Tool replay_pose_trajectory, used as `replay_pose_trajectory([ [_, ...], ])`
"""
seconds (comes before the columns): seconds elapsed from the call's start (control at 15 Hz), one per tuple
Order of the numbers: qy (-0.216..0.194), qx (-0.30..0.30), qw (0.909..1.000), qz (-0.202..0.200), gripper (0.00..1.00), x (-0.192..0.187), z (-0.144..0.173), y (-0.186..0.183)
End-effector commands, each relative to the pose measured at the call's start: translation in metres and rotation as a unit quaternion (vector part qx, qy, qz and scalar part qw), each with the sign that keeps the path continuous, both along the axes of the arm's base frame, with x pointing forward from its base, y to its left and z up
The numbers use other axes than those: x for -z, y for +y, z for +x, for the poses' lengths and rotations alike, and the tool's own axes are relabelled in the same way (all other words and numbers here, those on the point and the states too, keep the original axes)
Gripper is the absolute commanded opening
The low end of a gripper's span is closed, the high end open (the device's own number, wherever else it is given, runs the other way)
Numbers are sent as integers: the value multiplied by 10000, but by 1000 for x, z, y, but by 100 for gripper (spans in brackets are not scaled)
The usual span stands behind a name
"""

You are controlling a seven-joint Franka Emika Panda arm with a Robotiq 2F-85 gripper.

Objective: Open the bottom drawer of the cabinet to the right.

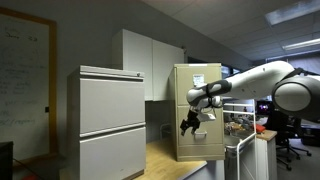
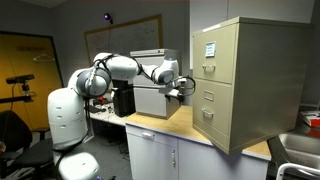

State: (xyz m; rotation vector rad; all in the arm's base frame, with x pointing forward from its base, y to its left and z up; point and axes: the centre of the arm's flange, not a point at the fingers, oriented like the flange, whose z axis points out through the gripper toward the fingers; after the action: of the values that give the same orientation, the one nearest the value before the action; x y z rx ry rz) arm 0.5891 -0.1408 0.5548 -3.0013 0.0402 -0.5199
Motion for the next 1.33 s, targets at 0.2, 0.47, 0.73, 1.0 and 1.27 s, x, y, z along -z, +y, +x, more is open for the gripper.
replay_pose_trajectory([
  [0.2,-79,919,9957,-7,100,-19,54,-92],
  [0.47,-55,1392,9902,36,100,-19,58,-140],
  [0.73,-82,1871,9817,356,100,-10,55,-188],
  [1.0,51,2308,9700,755,100,27,40,-228],
  [1.27,-195,2794,9510,1307,100,36,27,-246],
])
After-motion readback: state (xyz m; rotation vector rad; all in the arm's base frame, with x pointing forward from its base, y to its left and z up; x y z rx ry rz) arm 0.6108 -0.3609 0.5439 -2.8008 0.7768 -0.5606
